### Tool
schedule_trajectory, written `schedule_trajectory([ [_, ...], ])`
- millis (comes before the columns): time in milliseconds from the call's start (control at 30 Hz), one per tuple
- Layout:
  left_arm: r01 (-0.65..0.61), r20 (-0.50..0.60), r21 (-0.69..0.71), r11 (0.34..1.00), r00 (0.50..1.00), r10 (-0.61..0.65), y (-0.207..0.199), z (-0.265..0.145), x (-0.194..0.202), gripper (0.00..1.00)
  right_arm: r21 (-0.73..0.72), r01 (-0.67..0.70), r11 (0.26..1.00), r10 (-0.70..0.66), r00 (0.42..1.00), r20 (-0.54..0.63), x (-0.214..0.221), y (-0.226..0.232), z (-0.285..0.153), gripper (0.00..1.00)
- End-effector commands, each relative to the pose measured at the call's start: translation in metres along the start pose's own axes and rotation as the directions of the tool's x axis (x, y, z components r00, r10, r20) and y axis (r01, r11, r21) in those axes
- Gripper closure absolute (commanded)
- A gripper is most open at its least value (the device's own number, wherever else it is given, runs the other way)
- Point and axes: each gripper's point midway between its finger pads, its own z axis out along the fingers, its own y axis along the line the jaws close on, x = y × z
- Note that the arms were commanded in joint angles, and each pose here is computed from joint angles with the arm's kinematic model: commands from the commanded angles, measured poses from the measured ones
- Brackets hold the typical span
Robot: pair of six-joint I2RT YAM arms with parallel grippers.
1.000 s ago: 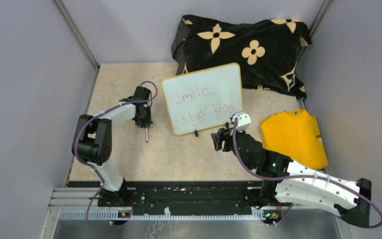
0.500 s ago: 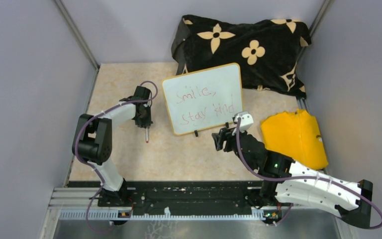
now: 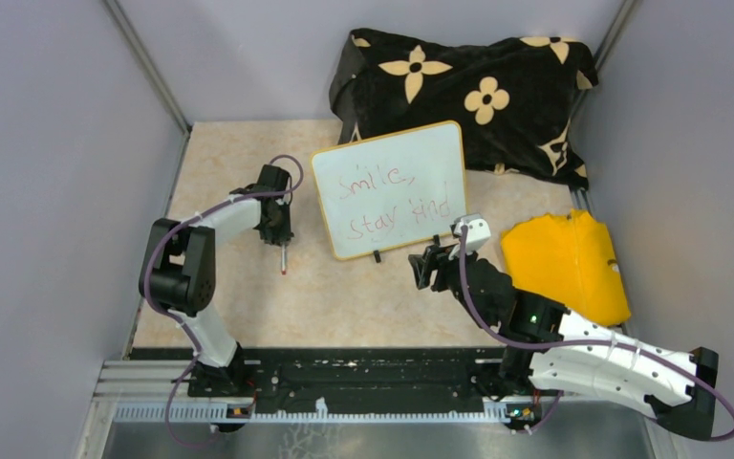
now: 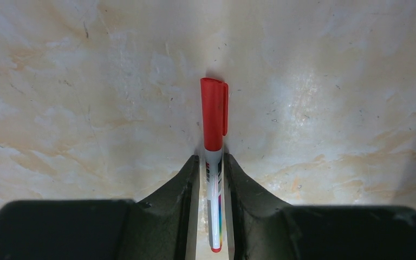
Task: Write a sentence on the whiteboard
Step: Place the whiteboard marker at the center of the board.
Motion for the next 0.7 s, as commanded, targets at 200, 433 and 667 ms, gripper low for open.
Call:
schedule_trajectory([
  [200,-0.011,-0.091,0.003,1.0,0.996,0.011,0.002,0.019,0.03,0.67,0.018,-0.03,0.999,0.03,0.999,0.036,-0.01,-0.004,-0.001,0.38],
  [433,-0.011,-0.086,-0.009,1.0,0.996,0.01,0.003,0.018,0.029,0.64,0.016,-0.03,0.999,0.029,0.999,0.033,-0.008,-0.004,-0.001,0.39],
  [667,0.028,0.011,-0.044,0.999,1.0,-0.028,0.011,0.0,0.013,0.61,0.022,-0.03,0.999,0.03,0.999,0.023,-0.003,-0.007,-0.001,0.39],
])
